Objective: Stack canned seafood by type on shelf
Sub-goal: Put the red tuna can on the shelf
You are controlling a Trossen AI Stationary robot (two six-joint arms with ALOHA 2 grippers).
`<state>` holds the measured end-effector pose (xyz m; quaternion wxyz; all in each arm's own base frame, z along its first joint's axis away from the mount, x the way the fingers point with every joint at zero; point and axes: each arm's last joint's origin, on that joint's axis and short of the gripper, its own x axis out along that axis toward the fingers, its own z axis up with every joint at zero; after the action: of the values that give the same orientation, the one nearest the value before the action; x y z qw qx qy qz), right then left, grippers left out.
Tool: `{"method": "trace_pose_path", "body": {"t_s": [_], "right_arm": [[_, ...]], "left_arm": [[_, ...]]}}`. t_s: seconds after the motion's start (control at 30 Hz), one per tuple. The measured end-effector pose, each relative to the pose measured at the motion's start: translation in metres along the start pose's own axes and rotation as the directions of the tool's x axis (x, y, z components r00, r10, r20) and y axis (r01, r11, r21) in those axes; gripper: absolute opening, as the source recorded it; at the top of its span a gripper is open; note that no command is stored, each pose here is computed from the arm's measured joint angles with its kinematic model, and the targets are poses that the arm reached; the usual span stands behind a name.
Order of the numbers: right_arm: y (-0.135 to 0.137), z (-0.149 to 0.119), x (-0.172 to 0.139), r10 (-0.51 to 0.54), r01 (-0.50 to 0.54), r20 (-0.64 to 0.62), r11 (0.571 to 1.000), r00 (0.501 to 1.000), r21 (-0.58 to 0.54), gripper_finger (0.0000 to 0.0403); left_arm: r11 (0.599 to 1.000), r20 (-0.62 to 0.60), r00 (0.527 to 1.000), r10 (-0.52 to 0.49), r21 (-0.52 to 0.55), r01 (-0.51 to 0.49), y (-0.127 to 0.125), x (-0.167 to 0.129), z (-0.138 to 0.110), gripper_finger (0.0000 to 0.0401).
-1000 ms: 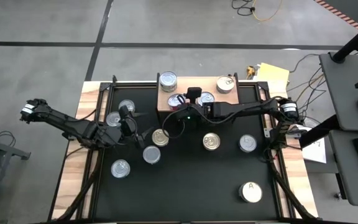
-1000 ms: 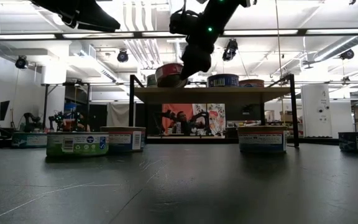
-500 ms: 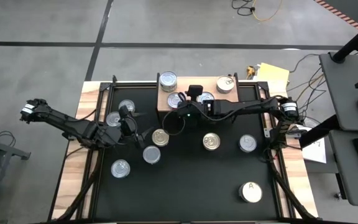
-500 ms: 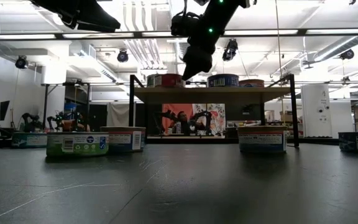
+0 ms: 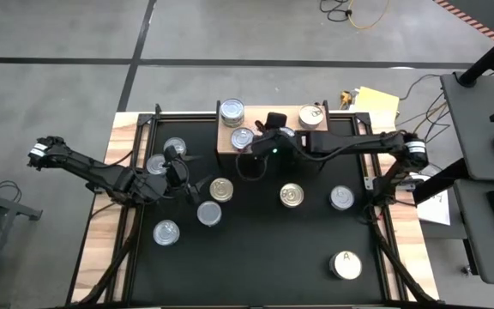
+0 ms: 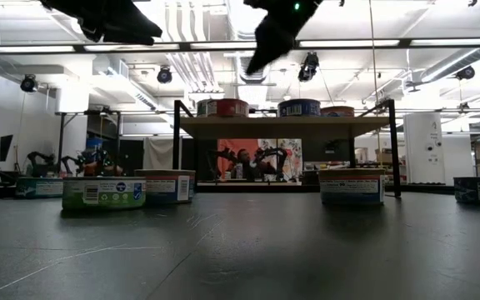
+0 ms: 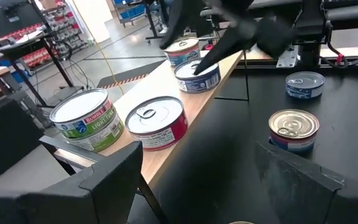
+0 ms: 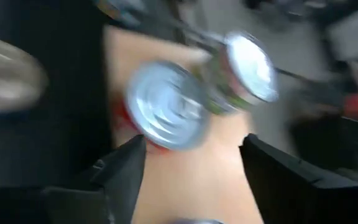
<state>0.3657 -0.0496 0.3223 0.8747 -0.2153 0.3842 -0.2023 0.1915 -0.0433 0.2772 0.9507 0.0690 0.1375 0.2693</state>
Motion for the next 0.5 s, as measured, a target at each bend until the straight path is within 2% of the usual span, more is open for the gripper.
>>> {"method": "trace_pose_path", "body": {"t_s": [0.1, 0.2, 0.3, 0.4, 0.5], "right_arm": [[-0.014, 0.0, -0.004, 0.185, -0.197, 0.104, 0.972, 0.977, 0.127, 0.0201], [-0.029, -0.001, -0.002, 0.283, -0.323, 0.189, 0.918, 0.94, 0.232, 0.0148], [-0.042, -0.004, 0.004, 0.299, -0.361, 0.23, 0.88, 0.926, 0.309, 0.0088], [-0.05, -0.008, 0.013, 0.29, -0.356, 0.228, 0.869, 0.929, 0.345, 0.0028], [-0.053, -0.011, 0.023, 0.277, -0.344, 0.216, 0.844, 0.936, 0.411, 0.0015]], "left_arm": [[1.0, 0.0, 1.0, 0.0, 0.0, 0.0, 0.0, 0.0, 0.0, 0.029], [1.0, 0.002, 1.0, 0.0, -0.002, 0.0, 0.0, 0.0, 0.0, 0.029], [1.0, 0.004, 1.0, 0.0, -0.007, 0.0, 0.0, 0.0, 0.0, 0.029], [1.0, 0.004, 1.0, 0.0, -0.007, 0.0, 0.0, 0.0, 0.0, 0.029], [1.0, 0.004, 1.0, 0.0, -0.007, 0.0, 0.0, 0.0, 0.0, 0.029]]}}
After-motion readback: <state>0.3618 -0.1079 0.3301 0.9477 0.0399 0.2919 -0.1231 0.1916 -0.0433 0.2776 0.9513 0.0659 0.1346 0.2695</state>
